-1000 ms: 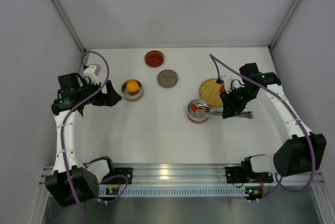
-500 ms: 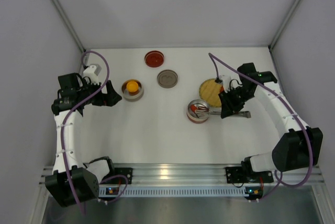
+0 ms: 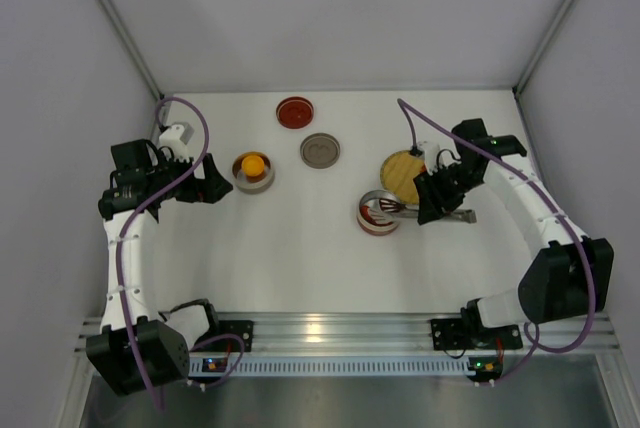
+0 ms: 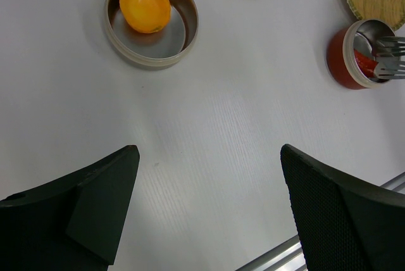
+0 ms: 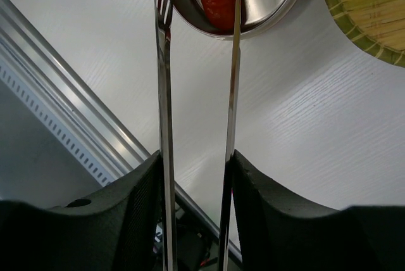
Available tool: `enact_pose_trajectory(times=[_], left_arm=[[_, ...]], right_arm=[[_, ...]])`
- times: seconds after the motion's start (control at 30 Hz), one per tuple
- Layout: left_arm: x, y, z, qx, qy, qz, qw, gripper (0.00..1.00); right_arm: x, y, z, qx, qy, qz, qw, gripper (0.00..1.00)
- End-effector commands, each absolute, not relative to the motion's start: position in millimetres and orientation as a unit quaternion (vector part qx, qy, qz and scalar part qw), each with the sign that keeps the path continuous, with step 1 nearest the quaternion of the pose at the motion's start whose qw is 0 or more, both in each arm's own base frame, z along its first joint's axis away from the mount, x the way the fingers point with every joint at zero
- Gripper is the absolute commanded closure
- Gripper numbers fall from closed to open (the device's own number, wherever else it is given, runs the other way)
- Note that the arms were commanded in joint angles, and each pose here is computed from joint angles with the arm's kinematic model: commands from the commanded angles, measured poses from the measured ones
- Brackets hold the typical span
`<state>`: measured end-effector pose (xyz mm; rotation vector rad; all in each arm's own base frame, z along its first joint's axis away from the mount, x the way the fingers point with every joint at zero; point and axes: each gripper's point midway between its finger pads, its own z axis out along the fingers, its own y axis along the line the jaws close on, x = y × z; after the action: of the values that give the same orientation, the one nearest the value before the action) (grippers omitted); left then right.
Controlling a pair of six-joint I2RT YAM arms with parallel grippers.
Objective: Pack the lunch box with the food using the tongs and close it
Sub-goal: Place the fake food in the packing box, then pick up the fake food from the plate.
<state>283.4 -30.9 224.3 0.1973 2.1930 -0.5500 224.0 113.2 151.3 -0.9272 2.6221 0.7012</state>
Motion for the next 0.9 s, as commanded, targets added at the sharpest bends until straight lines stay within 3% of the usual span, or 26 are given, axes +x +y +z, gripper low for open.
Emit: enact_pose_trajectory(times=[0.0, 0.17, 0.43, 0.57, 0.87], left_arm=[[284, -32, 225, 0.083, 0.872, -0.225, 0.426, 0.02], [284, -32, 226, 0.084, 0.872, -0.226, 0.426, 0.02], [284, -31, 228, 0.086, 0.871, -0.222, 0.429, 0.02], [283, -33, 230, 0.09, 0.869, -0.225, 0.432, 0.02], [283, -32, 226, 0.087, 0.871, -0.221, 0.43, 0.02]], right_arm=[[235, 125, 160, -0.337, 0.89, 0.256, 0.171, 0.55], [235, 126, 169, -0.34, 0.887, 0.255, 0.182, 0.55], [253, 117, 214, -0.309, 0.883, 0.234, 0.266, 0.63], [275, 91, 222, -0.247, 0.9, 0.189, 0.305, 0.66], [318, 28, 201, -0.081, 0.936, 0.049, 0.339, 0.61]])
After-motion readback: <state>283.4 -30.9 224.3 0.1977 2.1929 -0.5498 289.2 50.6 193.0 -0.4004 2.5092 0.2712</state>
